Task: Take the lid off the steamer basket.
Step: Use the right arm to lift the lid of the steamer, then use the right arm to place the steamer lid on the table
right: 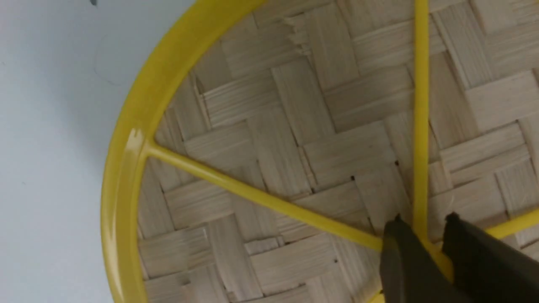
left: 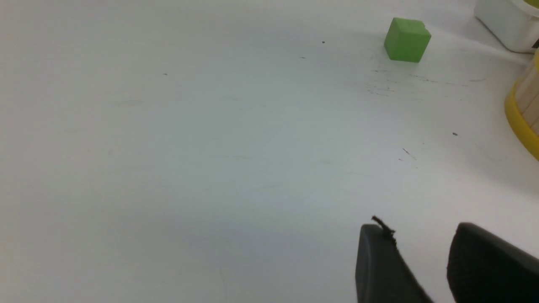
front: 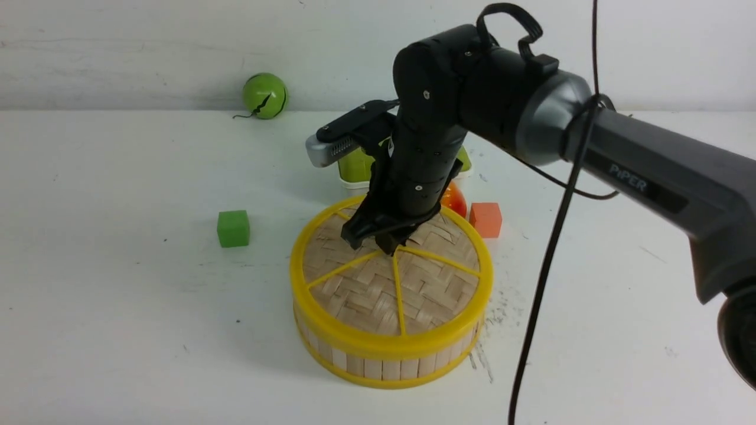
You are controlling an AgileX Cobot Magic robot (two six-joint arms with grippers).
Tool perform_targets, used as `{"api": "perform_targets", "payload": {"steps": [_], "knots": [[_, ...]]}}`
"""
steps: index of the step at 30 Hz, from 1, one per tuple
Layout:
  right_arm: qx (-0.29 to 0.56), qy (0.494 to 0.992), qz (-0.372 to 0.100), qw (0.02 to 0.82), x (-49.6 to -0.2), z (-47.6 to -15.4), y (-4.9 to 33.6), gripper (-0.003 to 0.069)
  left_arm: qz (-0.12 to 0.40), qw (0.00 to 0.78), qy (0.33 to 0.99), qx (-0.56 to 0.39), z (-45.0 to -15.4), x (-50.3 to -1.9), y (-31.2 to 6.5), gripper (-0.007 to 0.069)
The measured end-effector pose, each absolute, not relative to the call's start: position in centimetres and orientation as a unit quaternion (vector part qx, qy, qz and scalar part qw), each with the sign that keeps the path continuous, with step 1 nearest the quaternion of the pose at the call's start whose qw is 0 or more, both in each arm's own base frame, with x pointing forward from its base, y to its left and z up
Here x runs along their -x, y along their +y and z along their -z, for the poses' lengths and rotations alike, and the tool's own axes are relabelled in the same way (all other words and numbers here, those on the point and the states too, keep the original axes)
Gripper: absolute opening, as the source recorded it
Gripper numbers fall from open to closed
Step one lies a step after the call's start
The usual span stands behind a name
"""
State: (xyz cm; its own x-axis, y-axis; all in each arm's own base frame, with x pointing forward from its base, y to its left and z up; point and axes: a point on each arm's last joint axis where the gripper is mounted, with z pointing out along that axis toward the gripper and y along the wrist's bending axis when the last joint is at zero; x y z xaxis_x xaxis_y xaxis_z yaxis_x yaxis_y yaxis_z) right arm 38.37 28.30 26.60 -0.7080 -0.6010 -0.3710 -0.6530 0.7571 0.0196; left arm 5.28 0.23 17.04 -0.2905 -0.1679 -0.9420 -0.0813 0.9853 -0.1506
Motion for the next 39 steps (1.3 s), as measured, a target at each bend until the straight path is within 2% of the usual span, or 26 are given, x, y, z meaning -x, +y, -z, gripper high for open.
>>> {"api": "perform_targets", "payload": {"steps": [3,5,6,9,10,11,12,14,16,17,19,20,25,29,35,39], "knots": [[0.341,0.922,-0.073,0.170,-38.1,-27.3,28.0,0.0107,0.037,0.591,0.802,0.078,-17.0,-5.3,0.2,0.0239],[0.342,0.919,-0.069,0.185,-37.1,-30.1,27.2,0.0107,0.037,0.591,0.802,0.078,-17.0,-5.3,0.2,0.0239],[0.342,0.919,-0.069,0.185,-37.1,-30.1,27.2,0.0107,0.037,0.591,0.802,0.078,-17.0,-5.3,0.2,0.0239],[0.329,0.908,-0.066,0.252,-35.5,-36.6,24.0,0.0107,0.037,0.591,0.802,0.078,-17.0,-5.3,0.2,0.0239],[0.321,0.906,-0.065,0.268,-35.2,-37.6,23.1,0.0107,0.037,0.591,0.802,0.078,-17.0,-5.3,0.2,0.0239],[0.295,0.908,-0.063,0.292,-34.5,-40.0,20.1,0.0107,0.037,0.591,0.802,0.078,-17.0,-5.3,0.2,0.0239],[0.296,0.908,-0.063,0.289,-34.5,-39.8,20.2,0.0107,0.037,0.591,0.802,0.078,-17.0,-5.3,0.2,0.0239],[0.269,0.915,-0.055,0.297,-34.1,-40.9,17.4,0.0107,0.037,0.591,0.802,0.078,-17.0,-5.3,0.2,0.0239],[0.222,0.938,-0.031,0.264,-33.9,-39.4,12.8,0.0107,0.037,0.591,0.802,0.078,-17.0,-5.3,0.2,0.0239],[0.222,0.938,-0.031,0.264,-33.9,-39.4,12.8,0.0107,0.037,0.591,0.802,0.078,-17.0,-5.3,0.2,0.0239],[0.175,0.964,-0.015,0.200,-34.2,-35.3,9.4,0.0107,0.037,0.591,0.802,0.078,-17.0,-5.3,0.2,0.0239],[0.172,0.965,-0.014,0.197,-34.2,-35.0,9.2,0.0107,0.037,0.591,0.802,0.078,-17.0,-5.3,0.2,0.0239],[0.109,0.981,-0.032,0.158,-35.1,-26.1,6.2,0.0107,0.037,0.591,0.802,0.078,-17.0,-5.3,0.2,0.0239],[0.094,0.981,-0.039,0.165,-35.9,-22.3,6.1,0.0107,0.037,0.591,0.802,0.078,-17.0,-5.3,0.2,0.0239],[0.092,0.980,-0.039,0.172,-36.8,-20.7,6.2,0.0107,0.037,0.591,0.802,0.078,-17.0,-5.3,0.2,0.0239],[0.087,0.981,-0.040,0.169,-36.8,-21.0,6.2,0.0200,0.037,0.591,0.802,0.078,-17.0,-5.3,0.2,0.0239]]}}
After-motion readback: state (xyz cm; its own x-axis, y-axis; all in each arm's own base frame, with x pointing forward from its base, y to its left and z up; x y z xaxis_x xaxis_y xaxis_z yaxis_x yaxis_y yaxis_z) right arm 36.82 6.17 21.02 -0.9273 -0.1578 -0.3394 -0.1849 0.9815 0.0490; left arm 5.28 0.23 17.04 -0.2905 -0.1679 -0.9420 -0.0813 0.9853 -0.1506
